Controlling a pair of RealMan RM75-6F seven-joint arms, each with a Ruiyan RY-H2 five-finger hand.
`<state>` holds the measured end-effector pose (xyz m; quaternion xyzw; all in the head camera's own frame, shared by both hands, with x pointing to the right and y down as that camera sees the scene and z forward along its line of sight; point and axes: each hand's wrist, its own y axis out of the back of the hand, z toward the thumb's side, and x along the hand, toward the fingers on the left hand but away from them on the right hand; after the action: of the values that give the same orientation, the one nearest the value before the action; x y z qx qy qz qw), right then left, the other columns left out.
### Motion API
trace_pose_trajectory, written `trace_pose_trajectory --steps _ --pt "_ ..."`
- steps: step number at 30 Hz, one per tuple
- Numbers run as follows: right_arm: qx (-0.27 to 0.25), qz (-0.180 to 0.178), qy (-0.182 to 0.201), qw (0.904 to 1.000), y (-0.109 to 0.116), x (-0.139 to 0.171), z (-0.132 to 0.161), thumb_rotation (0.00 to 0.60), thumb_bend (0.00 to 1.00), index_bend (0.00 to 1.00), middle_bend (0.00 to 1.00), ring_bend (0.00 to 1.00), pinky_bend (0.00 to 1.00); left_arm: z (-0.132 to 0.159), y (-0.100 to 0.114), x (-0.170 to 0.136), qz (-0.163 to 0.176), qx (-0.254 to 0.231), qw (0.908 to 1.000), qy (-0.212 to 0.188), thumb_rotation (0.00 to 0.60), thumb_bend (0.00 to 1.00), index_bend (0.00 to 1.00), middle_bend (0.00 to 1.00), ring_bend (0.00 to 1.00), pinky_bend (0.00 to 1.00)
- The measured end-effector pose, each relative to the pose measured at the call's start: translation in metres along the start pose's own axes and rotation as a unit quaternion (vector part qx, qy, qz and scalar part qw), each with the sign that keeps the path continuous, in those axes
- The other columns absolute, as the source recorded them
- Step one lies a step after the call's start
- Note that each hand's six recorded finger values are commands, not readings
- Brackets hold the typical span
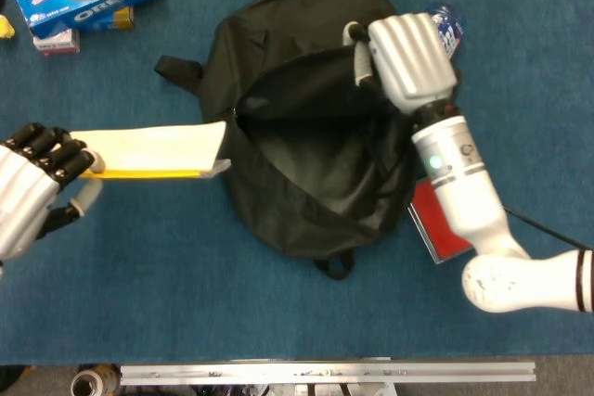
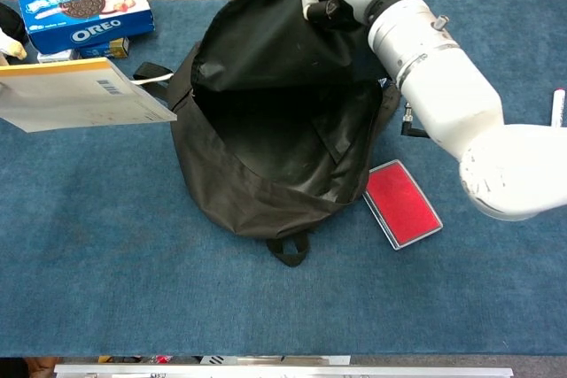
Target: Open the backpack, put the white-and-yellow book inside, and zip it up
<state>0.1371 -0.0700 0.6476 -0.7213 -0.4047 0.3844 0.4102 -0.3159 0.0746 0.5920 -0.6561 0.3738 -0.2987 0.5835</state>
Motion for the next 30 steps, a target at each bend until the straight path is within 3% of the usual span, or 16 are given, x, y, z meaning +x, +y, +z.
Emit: trace_pose_trajectory --steps 15,30 --pt "-0.069 -0.017 -0.001 0.9974 0.002 -0.026 0.039 0.6 0.84 0.83 0.73 0.63 0.82 0.037 -0.011 0.033 0.005 -0.05 0.9972 -0.054 0.6 0.39 0.73 0.6 0.47 0.5" --pt "-0.157 0.003 -0.016 0.9874 -0.016 -0.028 0.062 0.6 0.84 0.83 0.73 0.63 0.82 0.061 -0.027 0.057 0.003 -0.068 0.9948 -0.076 0.6 0.39 0.73 0.6 0.47 0.49"
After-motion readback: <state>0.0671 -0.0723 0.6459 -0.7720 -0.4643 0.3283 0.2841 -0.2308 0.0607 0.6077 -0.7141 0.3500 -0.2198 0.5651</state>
